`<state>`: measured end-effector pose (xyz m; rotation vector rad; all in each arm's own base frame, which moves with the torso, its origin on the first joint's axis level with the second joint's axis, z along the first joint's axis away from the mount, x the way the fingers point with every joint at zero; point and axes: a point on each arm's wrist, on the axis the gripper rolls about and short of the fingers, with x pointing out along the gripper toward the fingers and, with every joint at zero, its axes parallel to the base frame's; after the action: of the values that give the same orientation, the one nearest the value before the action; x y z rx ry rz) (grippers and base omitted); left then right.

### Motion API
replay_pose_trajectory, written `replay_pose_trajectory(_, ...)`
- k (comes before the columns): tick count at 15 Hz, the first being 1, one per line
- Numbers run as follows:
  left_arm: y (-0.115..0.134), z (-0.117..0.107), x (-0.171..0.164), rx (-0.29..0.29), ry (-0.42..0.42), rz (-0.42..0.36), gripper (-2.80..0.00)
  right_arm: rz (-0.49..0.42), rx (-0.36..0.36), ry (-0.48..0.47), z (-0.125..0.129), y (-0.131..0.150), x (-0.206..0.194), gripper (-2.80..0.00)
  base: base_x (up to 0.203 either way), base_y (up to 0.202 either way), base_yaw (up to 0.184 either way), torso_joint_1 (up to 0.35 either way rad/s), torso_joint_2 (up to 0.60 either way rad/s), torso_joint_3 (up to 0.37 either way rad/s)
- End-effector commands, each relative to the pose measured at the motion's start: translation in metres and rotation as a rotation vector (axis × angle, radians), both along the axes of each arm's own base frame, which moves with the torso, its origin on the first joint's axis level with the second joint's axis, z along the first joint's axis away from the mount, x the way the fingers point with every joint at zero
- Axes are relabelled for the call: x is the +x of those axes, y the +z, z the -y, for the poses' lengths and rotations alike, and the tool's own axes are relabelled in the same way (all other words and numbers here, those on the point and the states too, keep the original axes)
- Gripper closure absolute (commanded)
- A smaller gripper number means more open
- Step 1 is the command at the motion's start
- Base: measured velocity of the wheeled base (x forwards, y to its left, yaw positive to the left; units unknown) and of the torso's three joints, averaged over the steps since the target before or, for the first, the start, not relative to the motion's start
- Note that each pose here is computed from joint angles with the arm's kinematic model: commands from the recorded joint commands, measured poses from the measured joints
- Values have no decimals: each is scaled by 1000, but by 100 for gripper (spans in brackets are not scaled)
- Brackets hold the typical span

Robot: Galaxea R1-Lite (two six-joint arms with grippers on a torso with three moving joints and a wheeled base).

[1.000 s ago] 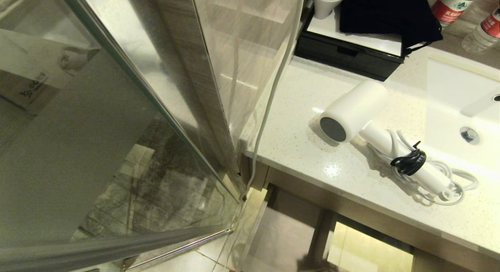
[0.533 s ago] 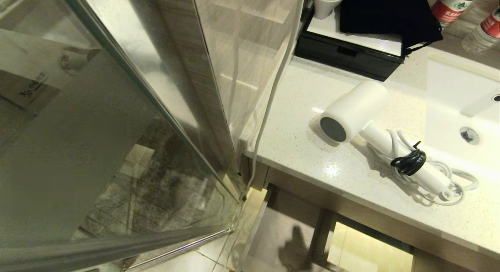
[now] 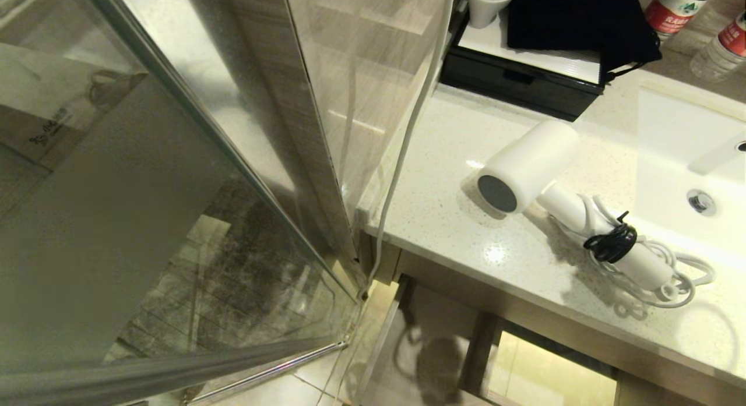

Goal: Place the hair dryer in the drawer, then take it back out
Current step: Pick up the hairdryer

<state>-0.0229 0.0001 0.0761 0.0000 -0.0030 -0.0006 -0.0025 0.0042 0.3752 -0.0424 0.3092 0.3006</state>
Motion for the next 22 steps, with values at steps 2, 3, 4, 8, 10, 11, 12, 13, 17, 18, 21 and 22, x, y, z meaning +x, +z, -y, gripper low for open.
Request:
replay_pose_trajectory(2,0,0,0,0,1,-1,0,-208,-29,158,-11,-1,56,0,0,0,0,0,0,0)
replay_pose_trajectory(3,0,0,0,0,1,-1,0,-228,-38,208,-14,-2,62,0,0,0,0,0,0,0)
replay_pose_trajectory(4,0,0,0,0,1,-1,0,-246,-55,254,-17,-4,66,0,0,0,0,0,0,0)
replay_pose_trajectory(8,0,0,0,0,1,-1,0,-268,-82,299,-20,-8,74,0,0,0,0,0,0,0)
replay_pose_trajectory(10,0,0,0,0,1,-1,0,-273,-86,313,-21,-9,72,-280,0,0,0,0,0,0)
replay_pose_trajectory(11,0,0,0,0,1,-1,0,-275,-91,324,-22,-9,73,-280,0,0,0,0,0,0)
replay_pose_trajectory(12,0,0,0,0,1,-1,0,-285,-101,351,-24,-11,74,-280,0,0,0,0,0,0)
replay_pose_trajectory(13,0,0,0,0,1,-1,0,-301,-106,363,-26,-14,76,-280,0,0,0,0,0,0)
replay_pose_trajectory(17,0,0,0,0,1,-1,0,-320,-169,403,-33,-19,98,-280,0,0,0,0,0,0)
replay_pose_trajectory(18,0,0,0,0,1,-1,0,-308,-223,436,-34,-21,100,-280,0,0,0,0,0,0)
replay_pose_trajectory(21,0,0,0,0,1,-1,0,-287,-357,530,-38,-32,113,-280,0,0,0,0,0,0)
replay_pose_trajectory(22,0,0,0,0,2,-1,0,-276,-379,545,-40,-34,118,-280,0,0,0,0,0,0)
